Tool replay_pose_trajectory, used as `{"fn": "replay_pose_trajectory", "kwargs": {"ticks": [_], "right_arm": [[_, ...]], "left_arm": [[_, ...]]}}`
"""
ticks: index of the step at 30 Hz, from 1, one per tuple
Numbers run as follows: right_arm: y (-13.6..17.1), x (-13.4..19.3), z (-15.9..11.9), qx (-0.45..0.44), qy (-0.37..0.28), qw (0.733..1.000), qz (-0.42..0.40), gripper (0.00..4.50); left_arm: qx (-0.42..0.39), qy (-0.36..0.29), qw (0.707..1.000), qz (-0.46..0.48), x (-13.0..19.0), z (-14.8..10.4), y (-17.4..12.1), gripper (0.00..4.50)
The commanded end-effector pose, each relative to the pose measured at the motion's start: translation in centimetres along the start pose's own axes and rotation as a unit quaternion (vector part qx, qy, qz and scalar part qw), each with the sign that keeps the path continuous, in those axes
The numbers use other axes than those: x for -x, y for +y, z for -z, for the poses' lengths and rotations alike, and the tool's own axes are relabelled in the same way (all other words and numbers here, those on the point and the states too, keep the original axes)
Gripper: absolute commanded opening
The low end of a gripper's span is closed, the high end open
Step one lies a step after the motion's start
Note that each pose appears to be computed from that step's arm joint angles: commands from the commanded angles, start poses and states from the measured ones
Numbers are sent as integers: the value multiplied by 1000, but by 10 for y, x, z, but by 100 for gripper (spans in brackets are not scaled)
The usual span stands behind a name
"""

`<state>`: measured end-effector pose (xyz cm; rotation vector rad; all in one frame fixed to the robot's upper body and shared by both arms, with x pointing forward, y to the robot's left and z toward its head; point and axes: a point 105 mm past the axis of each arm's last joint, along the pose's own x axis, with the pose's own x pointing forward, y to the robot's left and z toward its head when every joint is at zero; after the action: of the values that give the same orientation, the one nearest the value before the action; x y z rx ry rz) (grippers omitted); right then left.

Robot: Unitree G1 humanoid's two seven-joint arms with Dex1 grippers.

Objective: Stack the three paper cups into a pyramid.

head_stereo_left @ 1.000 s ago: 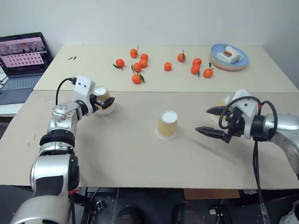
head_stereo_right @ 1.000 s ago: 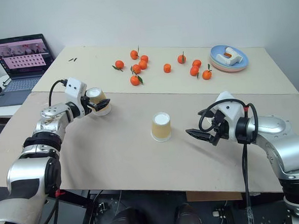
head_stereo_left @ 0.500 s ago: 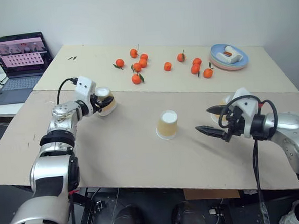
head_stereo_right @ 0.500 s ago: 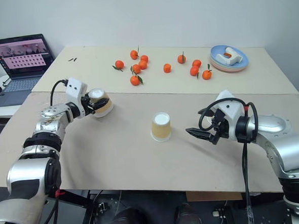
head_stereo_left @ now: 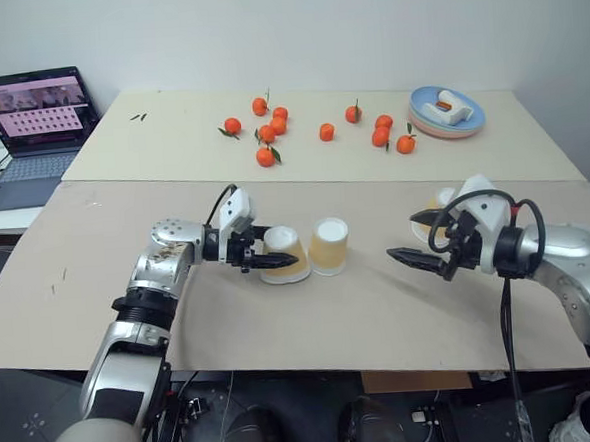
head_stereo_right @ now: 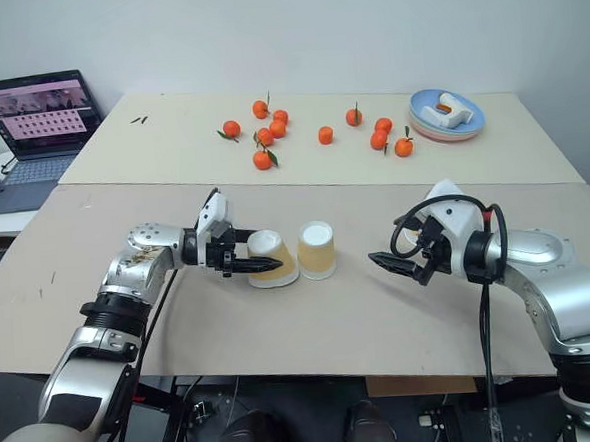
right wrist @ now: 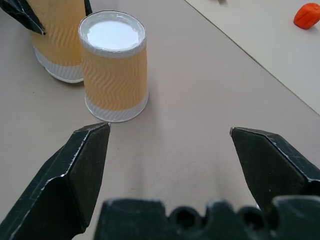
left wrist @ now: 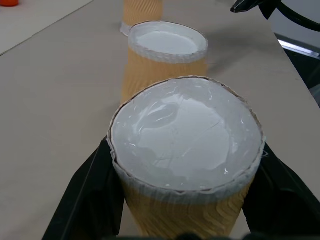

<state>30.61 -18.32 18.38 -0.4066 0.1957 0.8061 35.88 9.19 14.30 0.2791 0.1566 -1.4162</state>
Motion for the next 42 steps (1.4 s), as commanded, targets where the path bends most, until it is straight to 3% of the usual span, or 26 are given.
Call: {"fn": "replay_pose_trajectory", "kwargs": {"ticks": [1, 23, 25, 28, 42], "right_arm": [[-6, 14, -15, 21, -16, 999, 28, 450], [-5, 27, -15, 20, -10, 998, 51, 450], [-5, 27, -15, 20, -10, 998, 52, 450], [-6, 27, -15, 19, -10, 998, 53, 450], [-8, 21, -15, 17, -14, 999, 48, 450]], "left_arm": [[-18, 22, 1000, 3, -2, 2, 3, 251], [-37, 69, 997, -27, -10, 21, 21, 251], [-36, 68, 997, -29, -9, 22, 21, 345], [-37, 64, 997, -31, -9, 21, 22, 440], [-45, 28, 998, -29, 15, -13, 19, 440]]}}
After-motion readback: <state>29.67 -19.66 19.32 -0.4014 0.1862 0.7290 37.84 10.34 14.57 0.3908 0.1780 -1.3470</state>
